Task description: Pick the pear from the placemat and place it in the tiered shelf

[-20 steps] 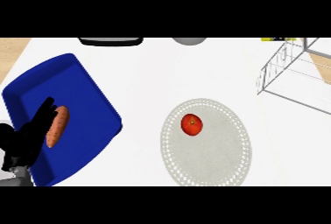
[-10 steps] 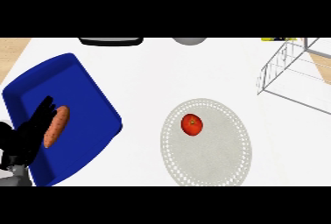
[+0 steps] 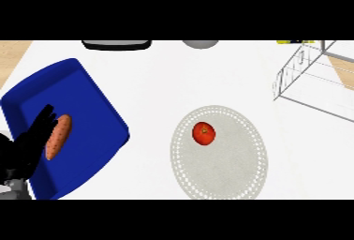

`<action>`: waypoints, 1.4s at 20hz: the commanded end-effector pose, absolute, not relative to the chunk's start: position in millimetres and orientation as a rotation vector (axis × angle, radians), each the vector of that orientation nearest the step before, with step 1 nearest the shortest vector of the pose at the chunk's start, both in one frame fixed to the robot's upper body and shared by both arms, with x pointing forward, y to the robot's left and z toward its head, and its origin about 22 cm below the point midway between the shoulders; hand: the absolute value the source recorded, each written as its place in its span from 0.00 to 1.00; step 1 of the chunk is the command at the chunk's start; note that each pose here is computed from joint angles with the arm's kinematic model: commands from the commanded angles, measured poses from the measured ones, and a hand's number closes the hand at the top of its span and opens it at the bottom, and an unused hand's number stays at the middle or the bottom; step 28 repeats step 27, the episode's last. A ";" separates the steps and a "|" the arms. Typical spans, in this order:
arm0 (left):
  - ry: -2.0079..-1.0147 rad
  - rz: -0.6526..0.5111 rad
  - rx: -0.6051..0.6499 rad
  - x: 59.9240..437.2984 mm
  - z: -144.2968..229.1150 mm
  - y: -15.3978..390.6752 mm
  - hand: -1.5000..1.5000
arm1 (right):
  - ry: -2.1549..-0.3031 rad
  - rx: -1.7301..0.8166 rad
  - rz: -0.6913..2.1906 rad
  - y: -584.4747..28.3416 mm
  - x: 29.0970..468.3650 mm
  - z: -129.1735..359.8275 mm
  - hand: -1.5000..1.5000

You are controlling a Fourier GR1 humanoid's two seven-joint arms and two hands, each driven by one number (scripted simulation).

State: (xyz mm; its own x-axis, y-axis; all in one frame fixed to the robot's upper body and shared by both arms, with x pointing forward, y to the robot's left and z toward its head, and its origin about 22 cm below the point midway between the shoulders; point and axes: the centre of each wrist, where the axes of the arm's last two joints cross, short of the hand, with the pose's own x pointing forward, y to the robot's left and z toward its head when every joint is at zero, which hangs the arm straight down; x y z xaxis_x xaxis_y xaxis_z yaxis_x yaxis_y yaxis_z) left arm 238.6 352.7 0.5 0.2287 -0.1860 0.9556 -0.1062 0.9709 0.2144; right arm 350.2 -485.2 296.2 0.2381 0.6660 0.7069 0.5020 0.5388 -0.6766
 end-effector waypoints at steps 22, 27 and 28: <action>-1.322 -0.001 0.283 212.2 -11.1 352.9 0.50 | -1.474 -0.964 -0.182 -630.1 99.5 409.4 0.00; -1.318 0.010 0.311 207.5 -8.2 373.6 0.50 | -1.522 -0.934 -0.168 -640.3 54.1 421.1 0.00; -1.318 0.010 0.311 207.5 -8.2 373.6 0.50 | -1.522 -0.934 -0.168 -640.3 54.1 421.1 0.00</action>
